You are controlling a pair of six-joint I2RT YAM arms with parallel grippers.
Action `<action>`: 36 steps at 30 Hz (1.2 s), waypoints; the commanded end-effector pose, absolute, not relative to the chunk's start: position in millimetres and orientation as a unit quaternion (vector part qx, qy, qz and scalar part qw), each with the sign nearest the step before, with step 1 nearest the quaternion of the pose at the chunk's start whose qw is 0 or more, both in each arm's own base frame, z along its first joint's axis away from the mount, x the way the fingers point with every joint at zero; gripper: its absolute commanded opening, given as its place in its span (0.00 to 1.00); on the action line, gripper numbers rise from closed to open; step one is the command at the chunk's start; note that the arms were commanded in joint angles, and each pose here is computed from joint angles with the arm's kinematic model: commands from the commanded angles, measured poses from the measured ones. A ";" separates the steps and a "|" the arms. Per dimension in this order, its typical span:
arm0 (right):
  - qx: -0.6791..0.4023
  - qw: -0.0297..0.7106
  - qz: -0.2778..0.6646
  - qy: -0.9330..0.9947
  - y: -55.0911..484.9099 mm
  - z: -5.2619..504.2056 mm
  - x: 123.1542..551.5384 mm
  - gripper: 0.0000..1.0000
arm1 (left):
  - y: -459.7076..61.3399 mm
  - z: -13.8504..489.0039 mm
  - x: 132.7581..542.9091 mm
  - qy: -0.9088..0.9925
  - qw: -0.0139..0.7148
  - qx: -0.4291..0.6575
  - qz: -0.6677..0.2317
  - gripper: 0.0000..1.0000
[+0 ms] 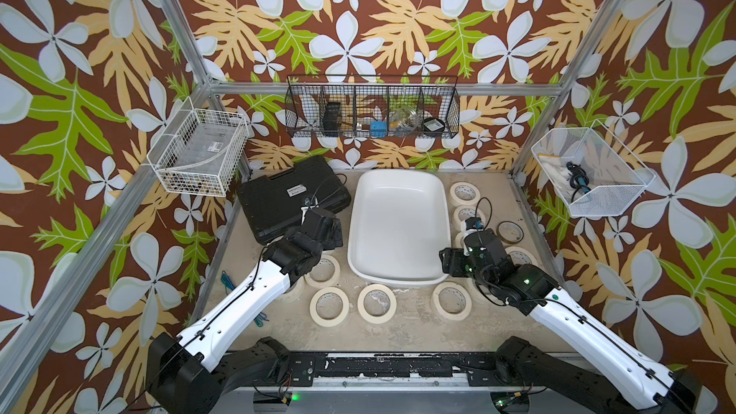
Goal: Take out the art tape in the storage box
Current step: Reset both arms
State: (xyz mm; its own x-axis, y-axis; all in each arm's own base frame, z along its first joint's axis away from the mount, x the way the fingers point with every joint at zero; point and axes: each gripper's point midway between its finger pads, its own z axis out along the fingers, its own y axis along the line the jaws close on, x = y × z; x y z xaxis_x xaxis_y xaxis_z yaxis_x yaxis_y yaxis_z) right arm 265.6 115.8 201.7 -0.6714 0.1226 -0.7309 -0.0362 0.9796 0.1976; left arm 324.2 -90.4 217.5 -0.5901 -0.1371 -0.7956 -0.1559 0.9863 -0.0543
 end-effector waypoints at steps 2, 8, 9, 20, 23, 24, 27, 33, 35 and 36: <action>0.044 0.481 0.046 0.874 80.4 224.8 302.0 1.00 | -60.4 229.5 337.4 0.863 0.489 -0.119 0.037 1.00; 0.072 0.515 0.002 0.854 41.9 218.5 336.0 1.00 | -20.1 237.7 336.9 0.784 0.594 -0.146 0.105 1.00; 0.074 0.529 -0.013 0.845 36.0 218.3 340.2 1.00 | -12.0 236.5 333.1 0.771 0.607 -0.141 0.131 1.00; 0.107 0.631 -0.116 0.759 -25.6 165.9 337.7 1.00 | 24.4 197.6 312.3 0.723 0.658 -0.170 0.123 0.99; 0.104 0.622 -0.135 0.764 -31.1 141.5 338.1 1.00 | 30.9 178.1 308.4 0.720 0.654 -0.189 0.132 1.00; 0.102 0.630 -0.136 0.757 -32.6 137.8 336.5 1.00 | 32.0 170.5 306.8 0.719 0.655 -0.191 0.131 1.00; 0.061 0.647 -0.120 0.750 -23.9 142.6 344.8 1.00 | 32.2 151.8 306.2 0.723 0.650 -0.192 0.130 1.00; 0.055 0.659 -0.062 0.748 -25.0 126.4 359.2 1.00 | 30.2 156.5 320.2 0.706 0.676 -0.172 0.124 1.00; 0.053 0.660 -0.062 0.747 -24.3 125.9 357.6 1.00 | 28.1 160.4 323.3 0.696 0.692 -0.162 0.100 1.00; 0.060 0.661 -0.064 0.745 -26.7 126.2 356.3 1.00 | 27.9 158.2 325.9 0.698 0.692 -0.157 0.096 1.00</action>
State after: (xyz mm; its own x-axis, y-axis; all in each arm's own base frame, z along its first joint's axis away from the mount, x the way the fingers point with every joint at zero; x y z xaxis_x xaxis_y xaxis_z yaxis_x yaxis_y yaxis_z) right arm 350.5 -34.4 99.5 -0.2352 0.0022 -0.9719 0.2177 0.9747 -0.0504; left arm 315.8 37.3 127.9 -0.1321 -0.0714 -0.9887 -0.4317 0.9020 -0.0075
